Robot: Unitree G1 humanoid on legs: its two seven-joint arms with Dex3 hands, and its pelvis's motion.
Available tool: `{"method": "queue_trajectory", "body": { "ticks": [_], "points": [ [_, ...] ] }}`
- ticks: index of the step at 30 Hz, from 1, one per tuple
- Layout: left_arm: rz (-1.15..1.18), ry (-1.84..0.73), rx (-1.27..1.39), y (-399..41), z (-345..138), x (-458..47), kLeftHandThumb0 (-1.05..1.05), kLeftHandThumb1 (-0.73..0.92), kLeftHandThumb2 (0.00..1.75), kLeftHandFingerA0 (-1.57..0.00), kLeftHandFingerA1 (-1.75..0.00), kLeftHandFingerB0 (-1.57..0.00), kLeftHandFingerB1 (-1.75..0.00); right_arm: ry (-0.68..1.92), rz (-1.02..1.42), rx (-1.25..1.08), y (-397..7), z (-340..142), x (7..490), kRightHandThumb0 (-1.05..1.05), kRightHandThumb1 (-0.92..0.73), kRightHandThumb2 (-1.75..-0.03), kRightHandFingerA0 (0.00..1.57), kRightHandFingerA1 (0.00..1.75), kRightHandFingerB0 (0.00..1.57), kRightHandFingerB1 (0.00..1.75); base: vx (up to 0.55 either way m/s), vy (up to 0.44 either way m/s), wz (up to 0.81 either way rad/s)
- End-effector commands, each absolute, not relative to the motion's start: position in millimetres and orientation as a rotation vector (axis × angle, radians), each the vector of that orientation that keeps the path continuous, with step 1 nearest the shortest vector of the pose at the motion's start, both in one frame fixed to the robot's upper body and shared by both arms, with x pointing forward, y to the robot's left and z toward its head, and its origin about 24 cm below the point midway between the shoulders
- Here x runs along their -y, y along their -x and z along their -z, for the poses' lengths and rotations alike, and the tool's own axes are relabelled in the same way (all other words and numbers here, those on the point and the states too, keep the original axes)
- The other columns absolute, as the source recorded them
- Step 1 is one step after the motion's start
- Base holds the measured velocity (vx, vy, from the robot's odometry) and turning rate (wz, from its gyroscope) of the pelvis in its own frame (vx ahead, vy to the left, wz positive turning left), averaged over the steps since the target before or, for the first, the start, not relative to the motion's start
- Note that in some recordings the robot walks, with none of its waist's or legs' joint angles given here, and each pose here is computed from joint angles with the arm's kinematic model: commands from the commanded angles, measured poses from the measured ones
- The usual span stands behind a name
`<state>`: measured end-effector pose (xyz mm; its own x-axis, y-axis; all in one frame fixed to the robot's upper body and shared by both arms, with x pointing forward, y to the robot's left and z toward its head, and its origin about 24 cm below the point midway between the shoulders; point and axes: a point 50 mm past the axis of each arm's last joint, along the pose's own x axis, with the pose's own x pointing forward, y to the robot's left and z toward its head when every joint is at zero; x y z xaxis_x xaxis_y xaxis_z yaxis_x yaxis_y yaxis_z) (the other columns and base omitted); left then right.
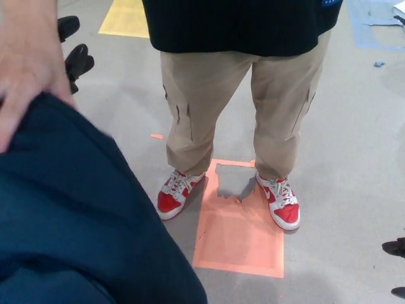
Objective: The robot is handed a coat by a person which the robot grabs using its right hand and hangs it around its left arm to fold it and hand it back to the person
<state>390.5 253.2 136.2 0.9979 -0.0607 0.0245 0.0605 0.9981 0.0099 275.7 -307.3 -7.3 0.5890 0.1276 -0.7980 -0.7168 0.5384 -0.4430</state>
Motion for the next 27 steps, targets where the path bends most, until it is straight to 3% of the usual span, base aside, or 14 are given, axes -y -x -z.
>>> {"method": "queue_trajectory", "body": {
  "ticks": [1, 4, 6, 14, 15, 16, 17, 19, 20, 21, 25, 26, 27],
  "points": [
    [0.049, 0.011, 0.039, -390.2, -146.0, -262.0, -0.59, 0.70, 0.62, -0.39, -0.38, -0.28, -0.33, 0.894, -0.600, -0.825, -274.0, 1.9, 318.6, -0.75, -0.45, -0.79, 0.00, 0.04, 0.00, 0.00, 0.00, 0.000, 0.00],
    [0.043, 0.015, 0.038, -390.3, -146.5, -262.3, -0.59, 0.69, 0.62, -0.40, -0.38, -0.29, -0.33, 0.891, -0.546, -0.809, -274.5, 3.1, 320.6, -0.79, -0.50, -0.81, 0.00, 0.03, 0.00, 0.00, 0.00, 0.000, 0.00],
    [0.043, 0.020, 0.039, -390.2, -146.7, -262.4, -0.57, 0.69, 0.60, -0.42, -0.38, -0.31, -0.33, 0.938, -0.464, -0.783, -274.8, 6.3, 321.1, -0.93, -0.73, -0.99, 0.00, 0.01, 0.00, 0.01, 0.00, 0.000, 0.00],
    [0.061, 0.028, 0.045, -390.5, -145.9, -257.9, -0.58, 0.69, 0.62, -0.40, -0.38, -0.29, -0.33, 0.974, -0.347, -0.686, -282.8, 21.6, 293.8, -0.75, -0.74, -1.04, 0.00, 0.17, 0.00, 0.18, 0.00, 0.000, 0.00],
    [0.062, 0.026, 0.045, -390.6, -146.2, -257.5, -0.58, 0.70, 0.62, -0.40, -0.38, -0.29, -0.33, 0.962, -0.331, -0.693, -285.2, 23.3, 288.3, -0.74, -0.71, -0.92, 0.00, 0.13, 0.00, 0.16, 0.00, 0.000, 0.00],
    [0.064, 0.025, 0.045, -390.3, -145.9, -257.4, -0.59, 0.69, 0.61, -0.41, -0.38, -0.30, -0.33, 0.944, -0.317, -0.681, -287.6, 26.3, 279.7, -0.70, -0.72, -1.03, 0.00, 0.21, 0.00, 0.21, 0.00, 0.000, 0.00],
    [0.066, 0.023, 0.046, -390.1, -145.7, -257.5, -0.59, 0.69, 0.61, -0.41, -0.38, -0.30, -0.33, 0.943, -0.309, -0.677, -289.2, 27.8, 274.5, -0.70, -0.71, -0.90, 0.01, 0.15, 0.00, 0.17, 0.00, 0.000, 0.00],
    [0.069, 0.021, 0.045, -389.4, -145.1, -258.3, -0.60, 0.68, 0.61, -0.41, -0.38, -0.30, -0.33, 0.938, -0.292, -0.680, -292.8, 28.7, 267.7, -0.69, -0.70, -0.89, 0.02, 0.17, 0.00, 0.18, 0.00, 0.000, 0.00],
    [0.069, 0.020, 0.044, -388.9, -144.3, -258.7, -0.60, 0.68, 0.61, -0.40, -0.38, -0.29, -0.33, 0.929, -0.288, -0.679, -293.6, 28.8, 266.2, -0.62, -0.84, -0.69, 0.00, 0.17, 0.02, 0.19, 0.00, 0.000, 0.00],
    [0.074, 0.020, 0.041, -387.9, -142.0, -259.1, -0.54, 0.52, 0.92, -0.35, -0.55, -0.17, -0.45, 0.905, -0.270, -0.677, -294.9, 28.9, 264.2, -0.61, -0.82, -0.69, 0.01, 0.18, 0.03, 0.20, 0.00, 0.000, 0.00],
    [0.087, 0.006, 0.017, -382.3, -129.0, -260.4, -0.55, 0.54, 0.93, -0.34, -0.54, -0.16, -0.44, 0.882, -0.201, -0.667, -298.3, 30.6, 258.5, -0.63, -0.84, -0.65, 0.03, 0.22, 0.04, 0.23, 0.00, 0.000, 0.00],
    [0.089, 0.001, 0.010, -381.0, -125.9, -260.8, -0.56, 0.54, 0.93, -0.34, -0.54, -0.16, -0.44, 0.873, -0.185, -0.667, -298.1, 31.4, 257.9, -0.63, -0.76, -0.69, 0.05, 0.18, 0.06, 0.19, 0.00, 0.000, 0.00],
    [0.091, 0.005, -0.006, -378.4, -120.0, -261.8, -0.57, 0.54, 0.92, -0.34, -0.54, -0.17, -0.44, 0.863, -0.162, -0.666, -296.5, 33.3, 258.2, -0.71, -0.68, -0.97, 0.00, 0.25, 0.07, 0.26, 0.00, 0.000, 0.00]
  ]
}}
